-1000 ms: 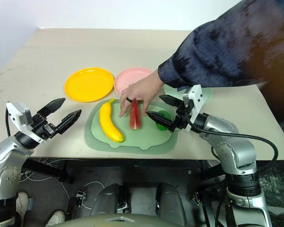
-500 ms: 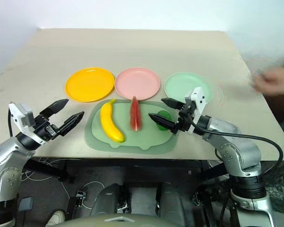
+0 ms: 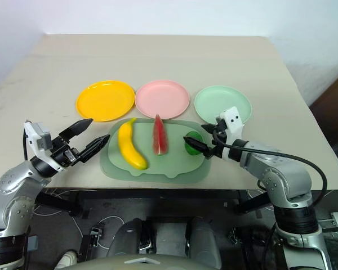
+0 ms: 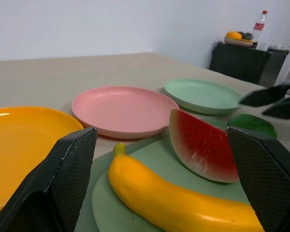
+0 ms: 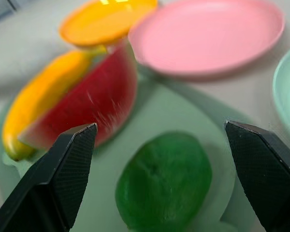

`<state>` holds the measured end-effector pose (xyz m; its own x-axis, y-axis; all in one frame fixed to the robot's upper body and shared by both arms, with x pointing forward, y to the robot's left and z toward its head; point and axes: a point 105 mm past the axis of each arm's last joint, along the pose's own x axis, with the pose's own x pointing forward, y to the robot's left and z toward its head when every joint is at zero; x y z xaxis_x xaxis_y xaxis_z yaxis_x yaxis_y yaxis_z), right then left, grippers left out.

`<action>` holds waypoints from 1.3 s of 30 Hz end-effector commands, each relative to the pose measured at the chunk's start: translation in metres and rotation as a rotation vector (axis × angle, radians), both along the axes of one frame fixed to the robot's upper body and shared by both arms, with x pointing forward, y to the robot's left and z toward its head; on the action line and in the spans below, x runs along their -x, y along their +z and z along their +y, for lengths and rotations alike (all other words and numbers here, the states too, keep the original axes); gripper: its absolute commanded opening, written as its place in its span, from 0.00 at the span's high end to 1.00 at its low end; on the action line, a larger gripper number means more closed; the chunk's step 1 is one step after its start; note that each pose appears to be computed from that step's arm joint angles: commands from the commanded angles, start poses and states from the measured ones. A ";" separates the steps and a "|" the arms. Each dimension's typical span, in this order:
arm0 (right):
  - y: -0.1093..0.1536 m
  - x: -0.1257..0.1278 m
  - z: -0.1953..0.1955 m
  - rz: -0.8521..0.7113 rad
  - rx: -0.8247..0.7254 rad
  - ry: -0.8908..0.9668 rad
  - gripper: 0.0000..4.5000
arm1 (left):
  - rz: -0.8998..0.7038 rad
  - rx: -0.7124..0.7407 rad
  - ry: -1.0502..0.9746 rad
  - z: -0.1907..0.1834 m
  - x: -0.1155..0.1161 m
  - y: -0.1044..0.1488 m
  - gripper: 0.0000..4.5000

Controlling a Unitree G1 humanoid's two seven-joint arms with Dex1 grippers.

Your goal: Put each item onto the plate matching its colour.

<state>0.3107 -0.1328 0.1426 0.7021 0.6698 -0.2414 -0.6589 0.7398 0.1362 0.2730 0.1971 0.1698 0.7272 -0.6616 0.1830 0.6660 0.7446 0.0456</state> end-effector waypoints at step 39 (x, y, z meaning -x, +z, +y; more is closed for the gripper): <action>0.042 -0.121 -0.070 -0.163 0.175 -0.287 0.01 | -0.040 -0.043 0.081 0.013 0.015 0.010 0.00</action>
<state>0.4284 -0.2019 0.1624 0.8791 0.3971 -0.2636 -0.4274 0.9016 -0.0669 0.2622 0.2097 0.1664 0.7782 -0.6093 0.1521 0.6079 0.7917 0.0610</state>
